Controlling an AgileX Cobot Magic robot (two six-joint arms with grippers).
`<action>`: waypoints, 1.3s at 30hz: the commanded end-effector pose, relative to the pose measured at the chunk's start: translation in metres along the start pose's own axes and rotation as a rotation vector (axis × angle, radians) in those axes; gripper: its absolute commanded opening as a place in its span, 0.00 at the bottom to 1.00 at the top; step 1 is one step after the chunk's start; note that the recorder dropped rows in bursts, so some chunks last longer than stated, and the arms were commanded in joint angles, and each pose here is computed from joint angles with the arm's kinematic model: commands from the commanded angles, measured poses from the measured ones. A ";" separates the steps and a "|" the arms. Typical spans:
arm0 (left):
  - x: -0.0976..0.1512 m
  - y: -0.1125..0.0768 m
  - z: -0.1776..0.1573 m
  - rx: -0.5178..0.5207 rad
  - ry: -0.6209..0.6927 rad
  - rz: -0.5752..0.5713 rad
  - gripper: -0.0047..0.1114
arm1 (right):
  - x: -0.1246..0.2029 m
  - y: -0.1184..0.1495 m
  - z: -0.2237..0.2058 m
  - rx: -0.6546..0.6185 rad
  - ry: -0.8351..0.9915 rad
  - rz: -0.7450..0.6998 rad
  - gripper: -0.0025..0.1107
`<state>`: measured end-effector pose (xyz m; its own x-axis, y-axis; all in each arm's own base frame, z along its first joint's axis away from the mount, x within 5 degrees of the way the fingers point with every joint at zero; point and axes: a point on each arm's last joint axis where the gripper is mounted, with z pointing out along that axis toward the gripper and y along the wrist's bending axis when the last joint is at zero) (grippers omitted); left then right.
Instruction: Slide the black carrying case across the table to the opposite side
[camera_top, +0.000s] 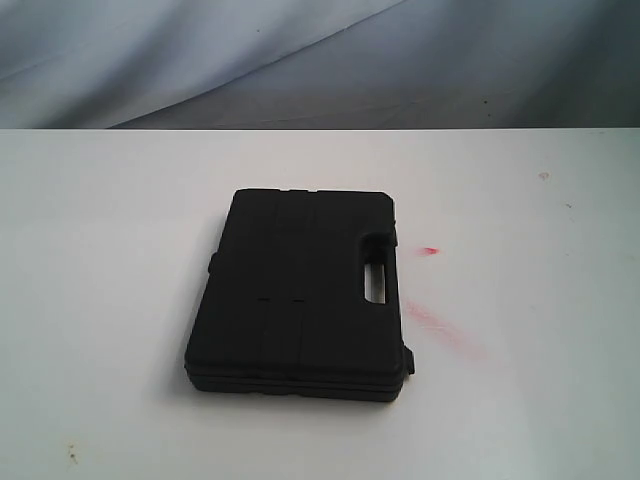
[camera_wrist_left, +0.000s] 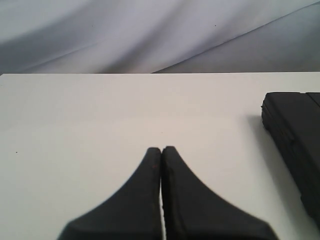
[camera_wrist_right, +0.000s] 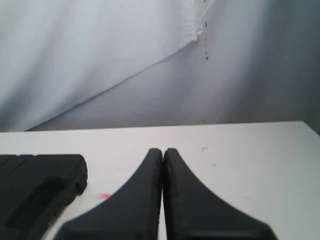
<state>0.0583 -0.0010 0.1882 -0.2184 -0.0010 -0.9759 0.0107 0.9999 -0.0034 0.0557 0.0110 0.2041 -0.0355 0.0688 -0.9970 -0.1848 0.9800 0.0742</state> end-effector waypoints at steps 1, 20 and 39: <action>0.001 0.000 0.000 -0.002 0.001 -0.006 0.04 | -0.008 0.000 -0.001 -0.001 -0.102 0.010 0.02; 0.001 0.000 0.000 -0.002 0.001 -0.006 0.04 | -0.098 0.016 -0.039 -0.041 -0.833 -0.304 0.02; 0.001 0.000 0.000 -0.002 0.001 -0.003 0.04 | -0.166 0.007 -0.049 0.102 -0.375 -0.370 0.02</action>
<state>0.0583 -0.0010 0.1881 -0.2199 -0.0003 -0.9755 0.0108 0.9999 -0.0027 0.0019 -0.0004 0.3729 0.5167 -0.2057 -0.8311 -0.0193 0.9677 -0.2514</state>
